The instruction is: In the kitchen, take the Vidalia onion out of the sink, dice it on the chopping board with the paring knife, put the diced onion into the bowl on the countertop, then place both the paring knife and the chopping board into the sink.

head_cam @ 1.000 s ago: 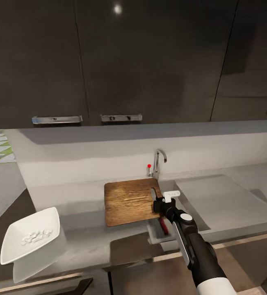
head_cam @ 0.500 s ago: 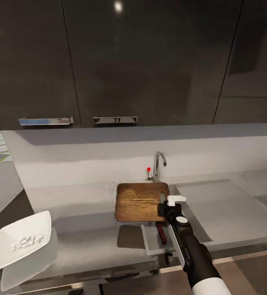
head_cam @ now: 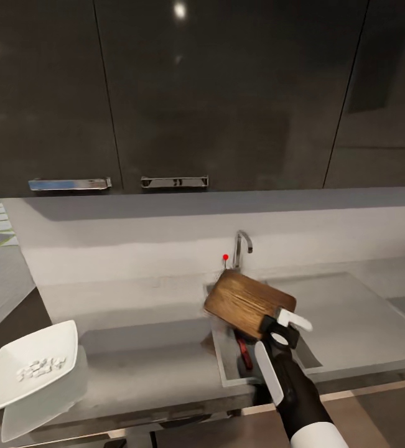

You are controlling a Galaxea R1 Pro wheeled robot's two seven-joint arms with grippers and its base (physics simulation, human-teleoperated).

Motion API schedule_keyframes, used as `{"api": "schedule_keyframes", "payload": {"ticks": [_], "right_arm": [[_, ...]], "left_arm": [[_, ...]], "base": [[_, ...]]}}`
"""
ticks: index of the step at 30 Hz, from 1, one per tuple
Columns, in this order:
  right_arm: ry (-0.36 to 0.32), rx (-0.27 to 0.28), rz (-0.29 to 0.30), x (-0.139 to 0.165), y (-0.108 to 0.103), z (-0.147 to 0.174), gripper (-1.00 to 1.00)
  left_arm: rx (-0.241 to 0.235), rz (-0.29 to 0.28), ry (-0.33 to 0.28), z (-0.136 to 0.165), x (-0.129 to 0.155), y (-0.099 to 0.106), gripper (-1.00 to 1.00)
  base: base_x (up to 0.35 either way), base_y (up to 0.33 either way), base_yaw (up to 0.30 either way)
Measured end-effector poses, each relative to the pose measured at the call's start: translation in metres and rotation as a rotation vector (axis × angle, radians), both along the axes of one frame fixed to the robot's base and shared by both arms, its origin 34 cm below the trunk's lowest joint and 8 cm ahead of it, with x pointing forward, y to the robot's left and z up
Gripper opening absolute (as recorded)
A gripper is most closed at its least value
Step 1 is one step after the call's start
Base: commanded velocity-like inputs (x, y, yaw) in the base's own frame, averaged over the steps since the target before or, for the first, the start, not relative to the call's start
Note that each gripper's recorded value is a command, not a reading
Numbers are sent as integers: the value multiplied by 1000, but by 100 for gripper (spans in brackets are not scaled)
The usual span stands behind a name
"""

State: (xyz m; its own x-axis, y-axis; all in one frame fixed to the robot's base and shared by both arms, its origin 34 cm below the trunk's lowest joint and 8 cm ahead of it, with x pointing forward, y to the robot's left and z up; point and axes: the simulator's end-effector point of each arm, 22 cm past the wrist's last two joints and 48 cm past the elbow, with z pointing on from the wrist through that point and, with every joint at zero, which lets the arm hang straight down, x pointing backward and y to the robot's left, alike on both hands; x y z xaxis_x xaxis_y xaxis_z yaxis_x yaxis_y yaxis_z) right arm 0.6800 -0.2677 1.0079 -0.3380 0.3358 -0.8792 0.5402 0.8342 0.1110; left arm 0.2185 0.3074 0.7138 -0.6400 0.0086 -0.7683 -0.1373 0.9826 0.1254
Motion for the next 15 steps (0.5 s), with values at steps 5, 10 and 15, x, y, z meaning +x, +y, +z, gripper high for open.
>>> {"api": "schedule_keyframes", "payload": {"ticks": [5,10,15], "right_arm": [[82,99,-221,-33,-23,-18,-100],[128,88,-329,-51,-37,-21,-100],[179,163,-495,-80,-45,-28,-100]], "left_arm": [[1,-1,-1,0,0,0,100],[1,0,-4,1,1,1,100],[1,1,-5,1,1,1,100]], "base": [[0,0,0],[0,0,0],[38,6,0]]}}
